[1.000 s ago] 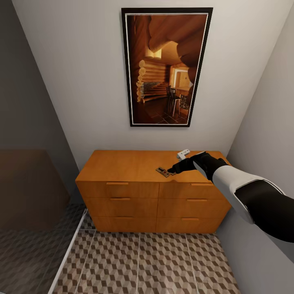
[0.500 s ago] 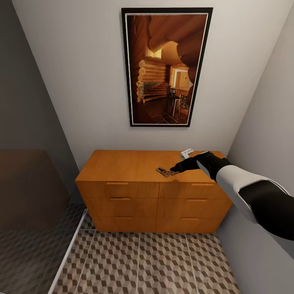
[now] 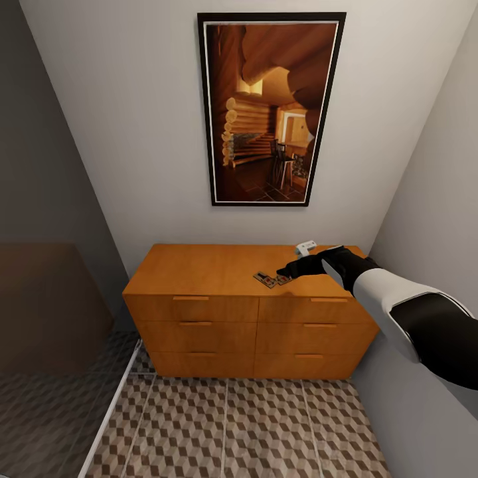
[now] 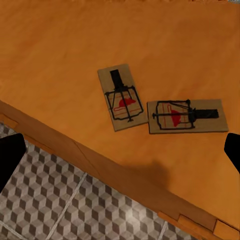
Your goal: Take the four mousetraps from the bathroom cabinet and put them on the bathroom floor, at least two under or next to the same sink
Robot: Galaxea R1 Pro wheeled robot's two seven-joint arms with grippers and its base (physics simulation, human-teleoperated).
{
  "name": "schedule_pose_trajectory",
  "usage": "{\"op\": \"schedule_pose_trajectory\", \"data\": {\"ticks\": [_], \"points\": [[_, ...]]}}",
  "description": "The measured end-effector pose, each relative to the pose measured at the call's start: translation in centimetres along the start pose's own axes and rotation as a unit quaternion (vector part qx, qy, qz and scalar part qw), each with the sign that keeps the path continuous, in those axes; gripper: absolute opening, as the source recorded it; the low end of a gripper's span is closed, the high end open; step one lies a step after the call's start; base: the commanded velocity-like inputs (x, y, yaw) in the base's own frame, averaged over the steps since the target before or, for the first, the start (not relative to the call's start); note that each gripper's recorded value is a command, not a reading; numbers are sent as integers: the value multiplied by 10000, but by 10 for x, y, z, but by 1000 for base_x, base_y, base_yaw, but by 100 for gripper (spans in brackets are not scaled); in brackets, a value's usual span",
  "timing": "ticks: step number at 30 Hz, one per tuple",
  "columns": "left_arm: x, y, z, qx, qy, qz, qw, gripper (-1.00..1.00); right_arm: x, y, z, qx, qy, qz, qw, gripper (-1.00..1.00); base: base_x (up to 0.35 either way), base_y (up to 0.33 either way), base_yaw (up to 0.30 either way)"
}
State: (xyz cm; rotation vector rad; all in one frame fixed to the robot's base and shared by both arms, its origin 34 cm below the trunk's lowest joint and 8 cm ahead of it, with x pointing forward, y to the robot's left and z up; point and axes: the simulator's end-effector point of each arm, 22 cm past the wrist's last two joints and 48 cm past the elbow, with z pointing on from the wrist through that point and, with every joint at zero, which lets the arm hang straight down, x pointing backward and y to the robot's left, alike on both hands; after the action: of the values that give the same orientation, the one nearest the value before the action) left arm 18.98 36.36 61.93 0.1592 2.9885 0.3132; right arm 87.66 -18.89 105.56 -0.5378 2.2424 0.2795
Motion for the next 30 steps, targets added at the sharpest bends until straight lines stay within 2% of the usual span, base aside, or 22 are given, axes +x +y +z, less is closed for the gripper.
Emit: {"op": "schedule_pose_trajectory", "data": {"ticks": [19,30], "points": [[0,-1,0,5,-1,-1,10000,100,-2,4,1,-27,-23,70,10000,100,54,34,0],[-1,-6,0,37,-3,-7,10000,100,-1,-1,3,145,-4,76,9999,100,7,4,0]]}}
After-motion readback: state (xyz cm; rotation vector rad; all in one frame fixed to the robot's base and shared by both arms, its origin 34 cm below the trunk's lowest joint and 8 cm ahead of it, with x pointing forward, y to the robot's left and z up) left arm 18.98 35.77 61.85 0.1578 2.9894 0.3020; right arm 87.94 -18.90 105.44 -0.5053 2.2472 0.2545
